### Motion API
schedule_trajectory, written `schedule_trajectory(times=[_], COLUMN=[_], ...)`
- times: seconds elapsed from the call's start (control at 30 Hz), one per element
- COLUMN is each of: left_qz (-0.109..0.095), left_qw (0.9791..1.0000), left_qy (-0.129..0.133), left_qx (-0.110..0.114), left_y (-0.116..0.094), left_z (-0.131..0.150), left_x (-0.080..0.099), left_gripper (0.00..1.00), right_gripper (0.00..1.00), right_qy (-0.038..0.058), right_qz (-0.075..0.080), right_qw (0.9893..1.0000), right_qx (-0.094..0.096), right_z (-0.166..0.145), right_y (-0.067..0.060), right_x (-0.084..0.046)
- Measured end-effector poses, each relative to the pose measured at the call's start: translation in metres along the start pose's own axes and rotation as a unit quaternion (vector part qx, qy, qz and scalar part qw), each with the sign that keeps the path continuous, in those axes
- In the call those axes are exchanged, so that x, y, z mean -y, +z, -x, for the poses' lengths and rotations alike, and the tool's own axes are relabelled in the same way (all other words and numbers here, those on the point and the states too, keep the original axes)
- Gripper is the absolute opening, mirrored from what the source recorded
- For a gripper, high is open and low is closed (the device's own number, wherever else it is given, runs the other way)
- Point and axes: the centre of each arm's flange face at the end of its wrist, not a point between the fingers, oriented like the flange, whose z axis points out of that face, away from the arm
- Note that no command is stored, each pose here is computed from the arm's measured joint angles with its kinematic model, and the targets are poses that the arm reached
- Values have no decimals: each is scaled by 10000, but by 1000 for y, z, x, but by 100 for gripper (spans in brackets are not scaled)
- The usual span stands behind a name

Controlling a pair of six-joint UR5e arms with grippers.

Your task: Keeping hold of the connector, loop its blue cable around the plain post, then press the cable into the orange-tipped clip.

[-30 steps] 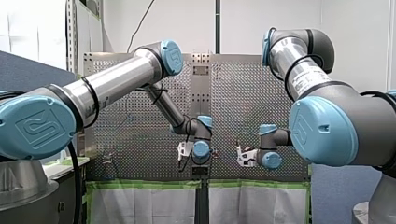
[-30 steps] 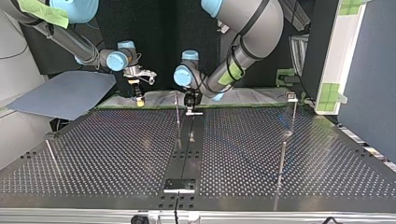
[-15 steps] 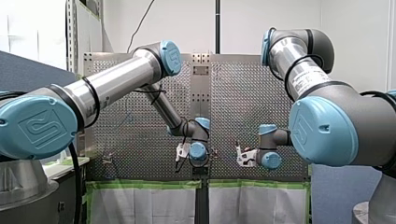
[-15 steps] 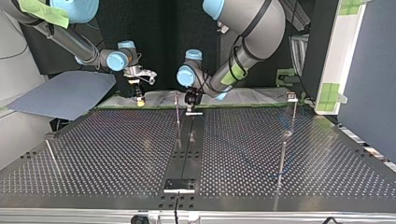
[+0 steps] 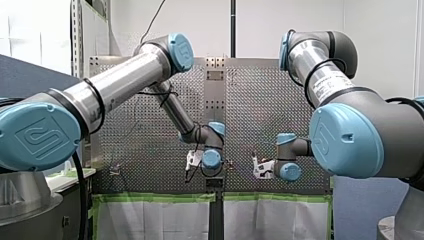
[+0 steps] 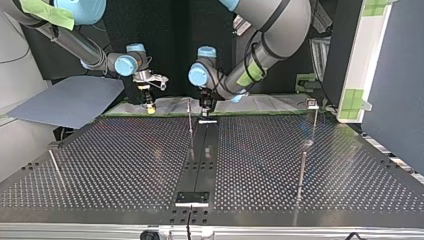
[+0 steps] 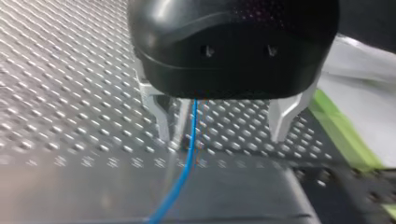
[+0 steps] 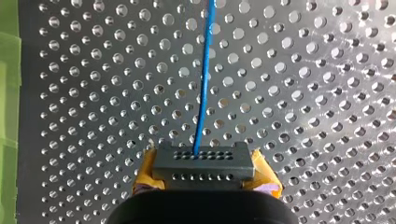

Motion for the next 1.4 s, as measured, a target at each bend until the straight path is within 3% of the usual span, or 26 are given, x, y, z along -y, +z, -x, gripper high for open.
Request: schedule_trajectory(times=[0.23,0.4,0.53,0.73,0.87,1.1,1.4], left_qz=[-412,-619,-691,-686,-686,-812,-1083], left_qw=[9985,9972,9970,9975,9973,9966,9937], left_qy=[-125,-135,-82,133,214,90,-264], left_qx=[335,409,333,-53,-172,-95,124], left_y=[-21,-35,-49,-75,-86,-93,-91], left_z=[24,17,1,-28,-36,-36,-31], left_x=[6,10,11,6,8,17,26], left_gripper=[100,100,100,100,100,100,100], right_gripper=[0,0,0,0,0,0,0], right_qy=[-9,-19,-21,-21,-20,-14,-3], right_qz=[-23,-27,-27,-26,-25,-20,-2], right_qw=[10000,10000,10000,10000,10000,10000,10000], right_qx=[30,37,37,40,43,40,26], right_z=[1,1,1,1,1,1,1], right_y=[-1,-1,-1,-1,-1,-1,-1], right_x=[2,2,2,2,2,1,-1])
